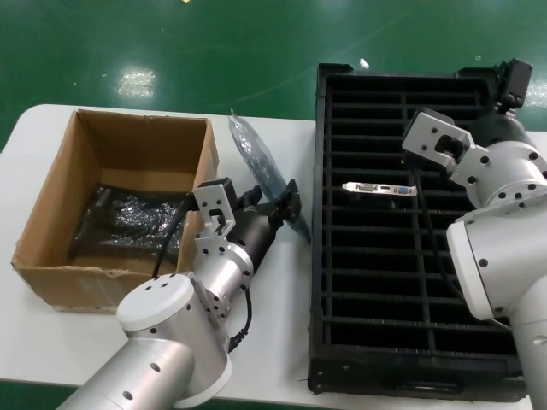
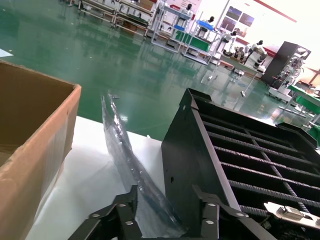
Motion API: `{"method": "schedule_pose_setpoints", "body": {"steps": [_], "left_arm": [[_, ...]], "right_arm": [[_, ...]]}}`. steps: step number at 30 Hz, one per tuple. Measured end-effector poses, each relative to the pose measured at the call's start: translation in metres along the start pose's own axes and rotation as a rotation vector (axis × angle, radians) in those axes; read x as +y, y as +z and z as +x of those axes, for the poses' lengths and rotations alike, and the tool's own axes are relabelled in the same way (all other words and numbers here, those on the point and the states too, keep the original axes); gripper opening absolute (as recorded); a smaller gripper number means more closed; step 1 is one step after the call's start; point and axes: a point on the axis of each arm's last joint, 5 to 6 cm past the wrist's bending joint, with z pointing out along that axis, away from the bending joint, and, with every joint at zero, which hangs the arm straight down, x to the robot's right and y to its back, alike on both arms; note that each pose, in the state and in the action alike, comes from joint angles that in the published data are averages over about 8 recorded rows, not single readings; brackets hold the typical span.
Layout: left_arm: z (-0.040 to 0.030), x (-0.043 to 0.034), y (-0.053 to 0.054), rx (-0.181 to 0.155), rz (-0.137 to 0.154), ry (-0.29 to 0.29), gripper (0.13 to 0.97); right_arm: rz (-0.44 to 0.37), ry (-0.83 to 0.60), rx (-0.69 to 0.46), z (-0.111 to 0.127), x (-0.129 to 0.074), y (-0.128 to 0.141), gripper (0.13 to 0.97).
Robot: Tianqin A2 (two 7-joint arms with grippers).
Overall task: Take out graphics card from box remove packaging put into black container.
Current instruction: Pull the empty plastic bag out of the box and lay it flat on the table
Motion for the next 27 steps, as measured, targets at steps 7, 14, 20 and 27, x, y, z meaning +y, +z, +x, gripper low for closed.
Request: {"method": "schedule_pose_setpoints", "body": {"steps": [7, 14, 20, 27], "left_arm": [[0.0031, -0.0083, 0.001, -0.010, 0.020, 0.016, 0.489], [0.0015, -0.0245, -0.004, -0.026, 0.040, 0.045, 0.639], [-0.0008, -0.0477, -0.014, -0.050, 0.100, 0.107, 0.763], [0.0161, -0.0908, -0.034, -0.008, 0.335, 0.251, 0.828]], "right_arm": [[0.003, 0.002, -0.004, -0.001, -0.001, 0.001, 0.966], [0.006, 0.003, -0.008, -0.002, -0.001, 0.002, 0.966], [0.006, 0.005, -0.014, -0.001, 0.000, 0.003, 0.966], [0.006, 0.015, -0.017, 0.001, 0.002, 0.006, 0.966]]}}
